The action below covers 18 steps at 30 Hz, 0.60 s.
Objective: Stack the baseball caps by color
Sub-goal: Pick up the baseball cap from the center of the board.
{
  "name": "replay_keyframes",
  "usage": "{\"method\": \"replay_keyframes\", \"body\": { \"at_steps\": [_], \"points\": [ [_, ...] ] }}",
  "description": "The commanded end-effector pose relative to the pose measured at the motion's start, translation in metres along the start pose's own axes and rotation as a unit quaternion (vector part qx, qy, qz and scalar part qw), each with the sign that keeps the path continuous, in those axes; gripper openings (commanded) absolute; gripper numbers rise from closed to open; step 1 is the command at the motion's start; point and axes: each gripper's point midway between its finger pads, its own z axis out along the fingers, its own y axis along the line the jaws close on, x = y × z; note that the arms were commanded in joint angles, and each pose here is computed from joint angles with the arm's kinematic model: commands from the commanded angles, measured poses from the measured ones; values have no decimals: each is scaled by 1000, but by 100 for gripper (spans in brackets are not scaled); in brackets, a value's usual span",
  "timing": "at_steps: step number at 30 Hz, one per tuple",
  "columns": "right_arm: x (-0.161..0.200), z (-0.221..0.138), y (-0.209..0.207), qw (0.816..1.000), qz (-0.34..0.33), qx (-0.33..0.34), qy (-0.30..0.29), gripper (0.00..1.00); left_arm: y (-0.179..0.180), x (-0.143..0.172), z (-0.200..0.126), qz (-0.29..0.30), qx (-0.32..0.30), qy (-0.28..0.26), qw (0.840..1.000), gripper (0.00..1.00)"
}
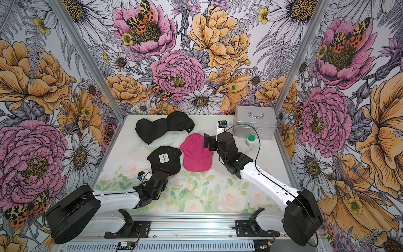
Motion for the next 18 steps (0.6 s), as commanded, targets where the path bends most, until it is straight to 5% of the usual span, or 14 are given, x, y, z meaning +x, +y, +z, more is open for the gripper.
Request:
{"method": "replay_keyframes", "body": {
  "at_steps": [1,9,14,18],
  "points": [
    [-9,-4,-5,1000,10,9,-14,98,0,-13,5,17,6,-28,999,73],
    [-5,1,-4,1000,17,8,-7,98,0,-31,25,27,15,-39,999,45],
    [-5,1,-5,1000,19,12,-8,98,-5,-37,38,22,34,-33,999,5],
    [-4,0,-8,999,24,19,-9,99,-4,-43,42,27,39,-38,998,0]
  ]
}}
